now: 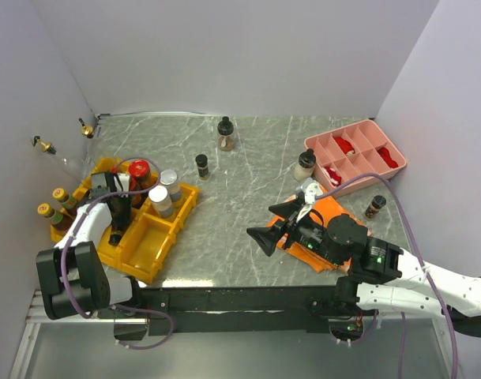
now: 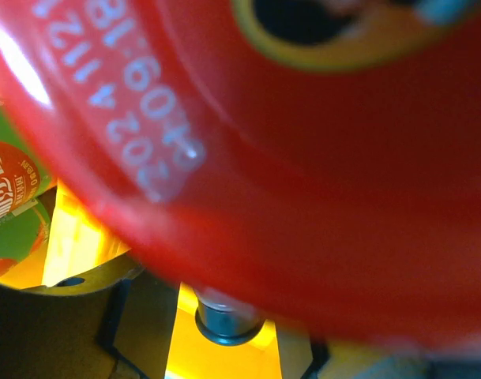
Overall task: Organize the condiment bottles
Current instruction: Pick up the bottle from the storage box.
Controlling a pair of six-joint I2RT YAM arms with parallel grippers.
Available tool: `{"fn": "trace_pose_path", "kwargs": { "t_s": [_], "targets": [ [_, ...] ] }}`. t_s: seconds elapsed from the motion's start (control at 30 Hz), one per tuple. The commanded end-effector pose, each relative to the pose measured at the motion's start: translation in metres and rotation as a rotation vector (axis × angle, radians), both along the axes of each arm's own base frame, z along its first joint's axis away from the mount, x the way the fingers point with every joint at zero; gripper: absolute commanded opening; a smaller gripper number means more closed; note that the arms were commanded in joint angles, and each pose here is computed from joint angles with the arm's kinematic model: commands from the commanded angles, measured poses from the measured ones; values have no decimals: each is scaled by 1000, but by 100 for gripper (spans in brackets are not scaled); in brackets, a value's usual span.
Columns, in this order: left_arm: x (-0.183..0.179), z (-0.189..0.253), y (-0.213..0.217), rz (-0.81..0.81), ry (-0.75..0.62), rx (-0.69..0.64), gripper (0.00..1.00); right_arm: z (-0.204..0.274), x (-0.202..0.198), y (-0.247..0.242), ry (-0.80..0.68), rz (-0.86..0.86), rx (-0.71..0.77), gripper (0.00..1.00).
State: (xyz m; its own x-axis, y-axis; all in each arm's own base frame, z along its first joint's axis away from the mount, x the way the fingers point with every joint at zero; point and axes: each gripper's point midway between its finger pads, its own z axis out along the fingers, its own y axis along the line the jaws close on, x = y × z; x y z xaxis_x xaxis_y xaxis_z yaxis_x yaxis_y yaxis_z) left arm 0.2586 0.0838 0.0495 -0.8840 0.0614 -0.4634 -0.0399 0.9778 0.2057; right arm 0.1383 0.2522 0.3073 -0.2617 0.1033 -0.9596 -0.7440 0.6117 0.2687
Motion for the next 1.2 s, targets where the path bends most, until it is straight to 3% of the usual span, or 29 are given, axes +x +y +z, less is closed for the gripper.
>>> {"fn": "trace_pose_path", "kwargs": {
  "t_s": [0.0, 0.43, 0.87, 1.17],
  "targets": [
    [7, -8, -7, -28, -19, -11, 49, 16, 4, -2, -32, -19, 42, 100],
    [17, 32, -2, 13, -162, 21, 16, 25, 3, -8, -39, -24, 65, 100],
    [13, 98, 5, 35, -294, 86, 4, 29, -3, -5, -4, 1, 108, 100],
    [20, 163, -15, -29, -452, 14, 1, 45, -3, 20, 89, 22, 166, 100]
  ]
}}
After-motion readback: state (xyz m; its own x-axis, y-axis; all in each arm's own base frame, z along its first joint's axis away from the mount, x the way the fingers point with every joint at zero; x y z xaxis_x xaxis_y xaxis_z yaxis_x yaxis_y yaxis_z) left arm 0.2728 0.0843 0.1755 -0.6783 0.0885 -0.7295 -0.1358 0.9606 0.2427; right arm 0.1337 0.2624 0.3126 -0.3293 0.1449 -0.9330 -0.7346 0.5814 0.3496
